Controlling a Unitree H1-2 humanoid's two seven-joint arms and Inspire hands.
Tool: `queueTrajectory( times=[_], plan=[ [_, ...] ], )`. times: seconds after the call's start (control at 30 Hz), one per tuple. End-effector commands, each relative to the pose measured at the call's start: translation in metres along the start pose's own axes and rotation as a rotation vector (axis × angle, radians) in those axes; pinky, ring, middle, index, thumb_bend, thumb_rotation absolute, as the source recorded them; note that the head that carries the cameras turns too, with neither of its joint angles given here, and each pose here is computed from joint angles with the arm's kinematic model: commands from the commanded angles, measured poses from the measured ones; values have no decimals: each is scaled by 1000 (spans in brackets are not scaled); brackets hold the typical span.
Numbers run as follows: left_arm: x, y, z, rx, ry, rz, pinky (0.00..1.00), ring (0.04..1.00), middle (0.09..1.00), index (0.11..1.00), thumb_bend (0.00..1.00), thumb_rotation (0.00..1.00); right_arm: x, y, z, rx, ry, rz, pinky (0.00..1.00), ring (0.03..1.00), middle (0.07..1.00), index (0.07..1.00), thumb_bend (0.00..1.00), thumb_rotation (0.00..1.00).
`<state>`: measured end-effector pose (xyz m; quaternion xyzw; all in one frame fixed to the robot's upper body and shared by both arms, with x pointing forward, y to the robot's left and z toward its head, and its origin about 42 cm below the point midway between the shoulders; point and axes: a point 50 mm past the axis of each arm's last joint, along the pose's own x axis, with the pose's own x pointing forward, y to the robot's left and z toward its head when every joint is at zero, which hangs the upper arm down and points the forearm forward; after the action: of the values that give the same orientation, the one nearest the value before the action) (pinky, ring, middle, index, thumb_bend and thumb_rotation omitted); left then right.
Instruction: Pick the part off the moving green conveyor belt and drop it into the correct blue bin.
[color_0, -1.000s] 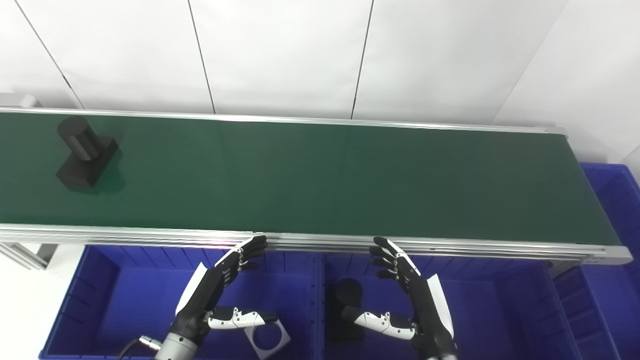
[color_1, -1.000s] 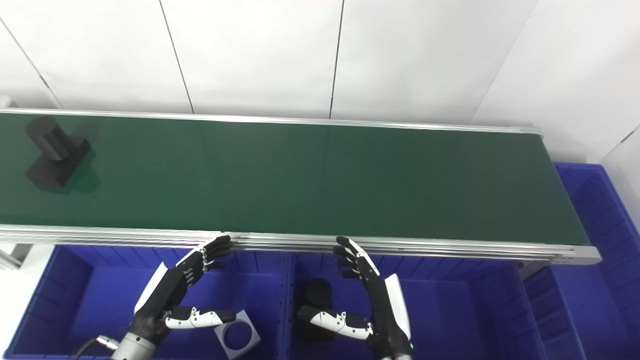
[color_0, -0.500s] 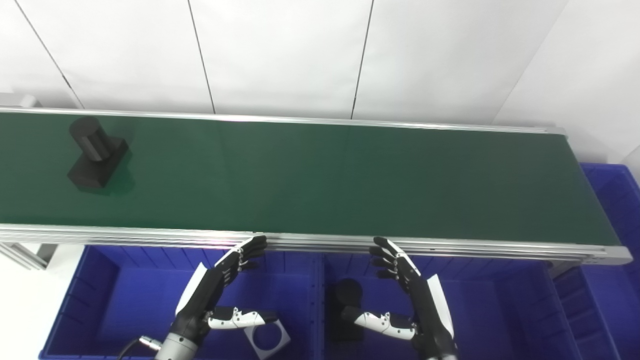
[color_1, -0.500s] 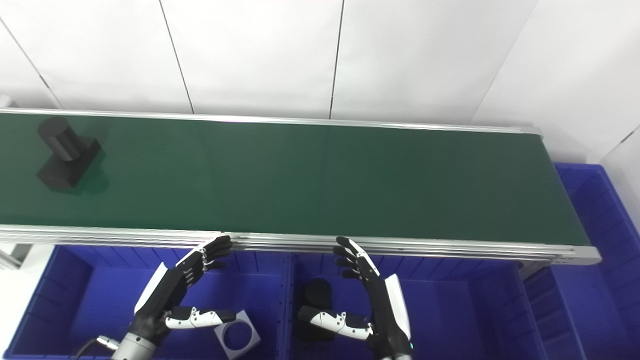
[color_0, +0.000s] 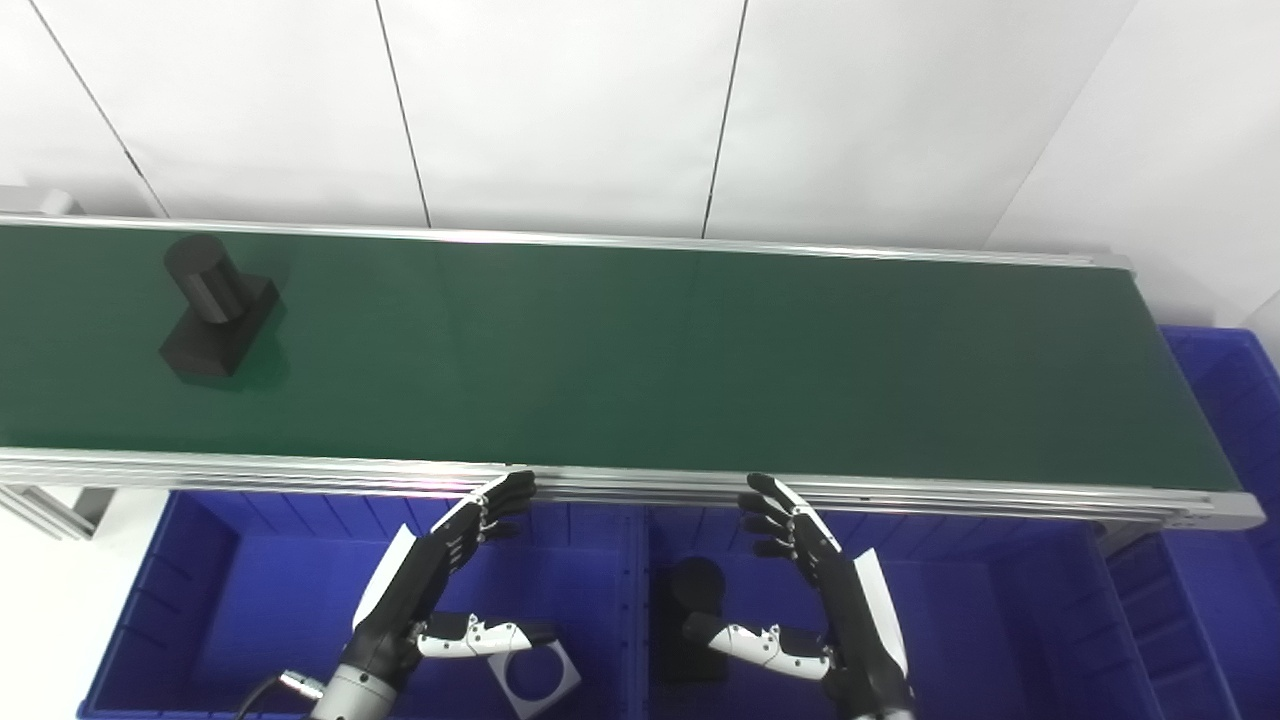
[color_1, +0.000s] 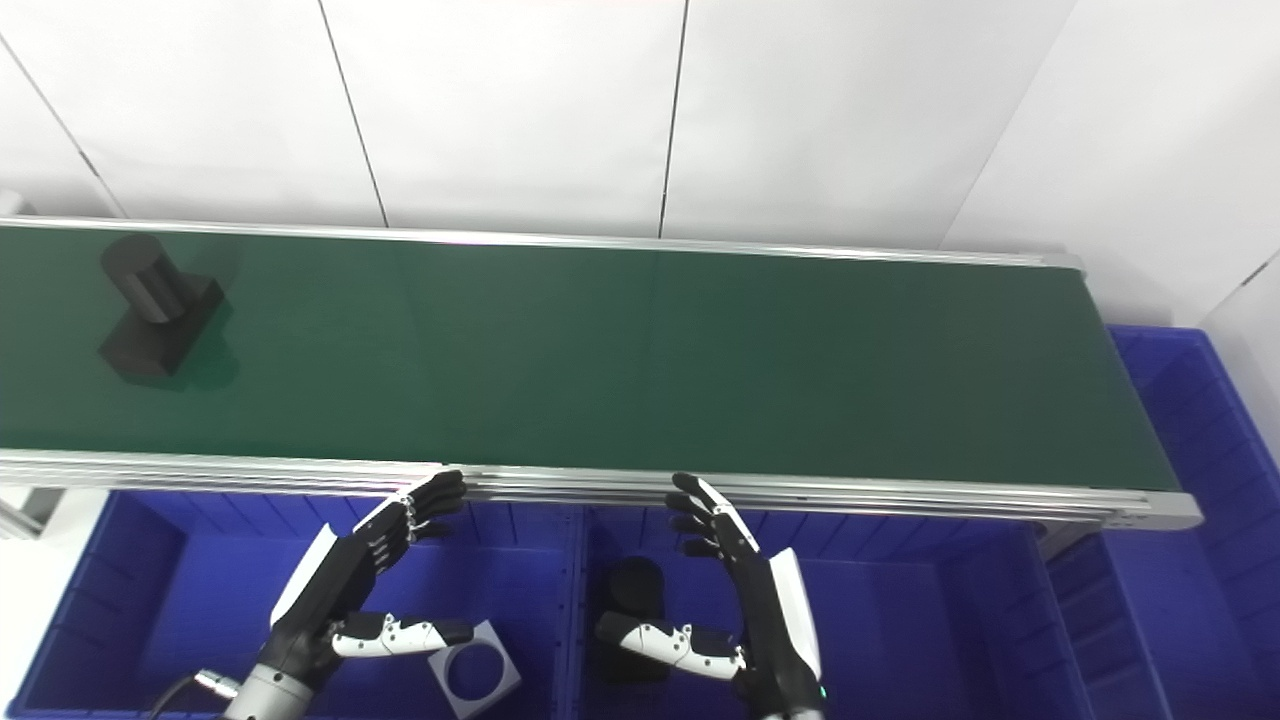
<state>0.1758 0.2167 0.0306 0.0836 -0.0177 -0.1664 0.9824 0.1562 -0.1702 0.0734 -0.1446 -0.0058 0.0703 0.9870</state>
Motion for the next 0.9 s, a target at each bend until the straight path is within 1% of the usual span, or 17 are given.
queueTrajectory(
  times=[0.0, 0.6, 0.87],
  plan=[
    [5, 5, 9, 13, -69, 7, 799, 853, 868, 861, 824, 239, 3, -2, 8, 14, -38, -17, 702, 772, 810, 868, 846, 306],
    [5, 5, 10, 27, -70, 8, 792, 852, 868, 866, 824, 253, 2, -2, 8, 14, -45, -23, 696, 768, 807, 865, 852, 309],
    [5, 3, 9, 26, -67, 8, 789, 853, 868, 861, 822, 240, 2, -3, 6, 17, -42, -20, 702, 771, 809, 866, 850, 297]
  ],
)
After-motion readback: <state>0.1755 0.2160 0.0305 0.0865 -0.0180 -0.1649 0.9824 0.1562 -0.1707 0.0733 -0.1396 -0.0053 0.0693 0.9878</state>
